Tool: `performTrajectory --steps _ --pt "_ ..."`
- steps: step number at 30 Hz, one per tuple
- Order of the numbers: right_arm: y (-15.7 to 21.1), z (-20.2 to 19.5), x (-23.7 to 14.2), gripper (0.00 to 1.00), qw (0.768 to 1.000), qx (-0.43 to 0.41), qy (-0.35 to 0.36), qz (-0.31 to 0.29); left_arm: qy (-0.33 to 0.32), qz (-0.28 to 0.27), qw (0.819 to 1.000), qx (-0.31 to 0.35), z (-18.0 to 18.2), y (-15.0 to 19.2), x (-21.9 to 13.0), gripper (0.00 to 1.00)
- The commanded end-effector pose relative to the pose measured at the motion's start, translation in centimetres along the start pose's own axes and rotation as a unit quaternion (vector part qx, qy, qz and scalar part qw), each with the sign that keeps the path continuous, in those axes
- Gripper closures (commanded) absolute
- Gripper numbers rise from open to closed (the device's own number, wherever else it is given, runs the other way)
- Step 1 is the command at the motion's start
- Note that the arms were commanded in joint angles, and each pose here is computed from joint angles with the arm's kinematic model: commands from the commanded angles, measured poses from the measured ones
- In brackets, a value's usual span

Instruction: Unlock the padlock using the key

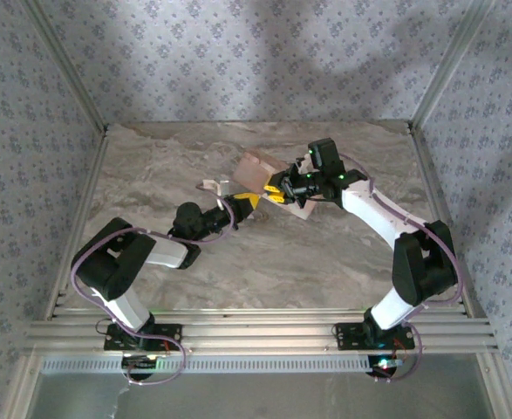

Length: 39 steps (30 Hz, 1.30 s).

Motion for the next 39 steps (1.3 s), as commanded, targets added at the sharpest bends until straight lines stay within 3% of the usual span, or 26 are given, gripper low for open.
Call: performTrajectory --steps 1,15,39 --pt "-0.2 1.2 0.1 1.0 0.999 -0.037 -0.034 0.001 0.039 -0.005 0.999 0.011 -1.5 -0.5 0.5 1.0" --pt "-0.2 1.2 0.2 1.0 0.999 -0.037 -0.034 0.002 0.04 -0.008 0.999 0.012 -1.6 -0.6 0.6 1.0" --pt "0.6 1.1 0.5 1.0 0.998 -0.049 -0.03 0.024 0.012 0.007 1.0 -0.023 1.8 -0.9 1.5 1.0"
Point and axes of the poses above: each hand's point on the last joint's axis, 136 mm out from that joint toward the fingers, its own x axis out along the fingers, its own z axis along the line the jaws close on, y = z × x, the point moved 10 cm from there along -x, back along the fingers, and after that the axes turned 15 degrees about -x, right-handed, at the moved point
